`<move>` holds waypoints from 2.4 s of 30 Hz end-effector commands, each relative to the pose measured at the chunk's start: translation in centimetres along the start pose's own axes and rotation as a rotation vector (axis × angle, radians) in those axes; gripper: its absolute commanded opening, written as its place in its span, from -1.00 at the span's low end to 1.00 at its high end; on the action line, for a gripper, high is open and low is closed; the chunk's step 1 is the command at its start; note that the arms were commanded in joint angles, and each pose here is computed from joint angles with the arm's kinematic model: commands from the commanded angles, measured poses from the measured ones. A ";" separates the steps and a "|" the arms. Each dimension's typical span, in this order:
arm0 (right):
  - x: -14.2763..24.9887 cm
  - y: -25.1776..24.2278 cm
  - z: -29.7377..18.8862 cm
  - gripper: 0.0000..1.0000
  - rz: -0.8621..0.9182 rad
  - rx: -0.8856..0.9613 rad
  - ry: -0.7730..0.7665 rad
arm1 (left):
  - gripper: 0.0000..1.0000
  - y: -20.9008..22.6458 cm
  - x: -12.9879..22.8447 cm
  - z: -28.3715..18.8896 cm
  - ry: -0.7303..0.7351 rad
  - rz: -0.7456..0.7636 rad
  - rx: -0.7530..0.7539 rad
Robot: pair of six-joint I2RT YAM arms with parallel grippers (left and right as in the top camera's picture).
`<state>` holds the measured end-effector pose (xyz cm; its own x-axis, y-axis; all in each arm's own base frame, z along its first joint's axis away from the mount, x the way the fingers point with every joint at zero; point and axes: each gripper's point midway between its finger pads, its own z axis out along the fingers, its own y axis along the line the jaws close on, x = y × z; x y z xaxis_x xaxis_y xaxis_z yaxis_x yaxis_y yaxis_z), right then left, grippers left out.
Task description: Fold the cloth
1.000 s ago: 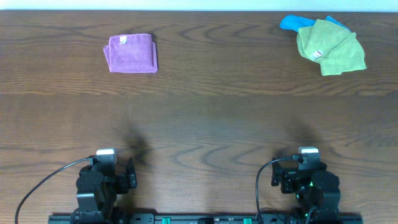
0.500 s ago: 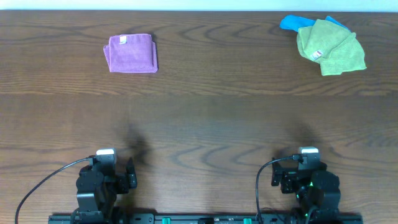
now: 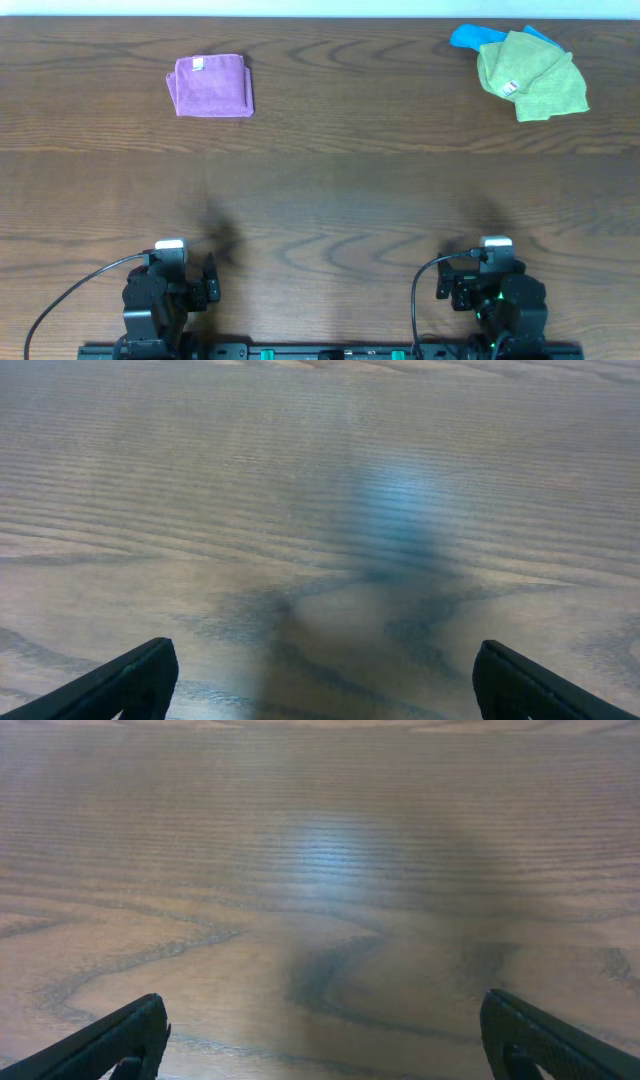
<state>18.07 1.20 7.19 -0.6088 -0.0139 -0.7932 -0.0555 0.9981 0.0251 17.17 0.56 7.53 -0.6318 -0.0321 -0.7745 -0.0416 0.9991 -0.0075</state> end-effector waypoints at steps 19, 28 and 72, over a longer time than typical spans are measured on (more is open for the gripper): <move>-5.1 -3.4 -1.5 0.99 0.242 0.139 0.144 | 0.91 0.3 1.8 0.1 0.063 0.007 -0.017; -15.4 -5.2 -0.4 0.98 0.268 0.158 0.259 | 0.91 0.3 1.8 0.1 0.063 0.007 -0.017; -26.0 -19.8 25.1 0.98 0.426 0.310 0.110 | 0.91 0.3 1.8 0.1 0.063 0.007 -0.017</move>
<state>54.32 -15.92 13.32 -0.6274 0.3551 -0.6930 0.3942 0.9123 0.1106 17.17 0.56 7.61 -0.6285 -0.0320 -0.7771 -0.0418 0.9991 -0.0073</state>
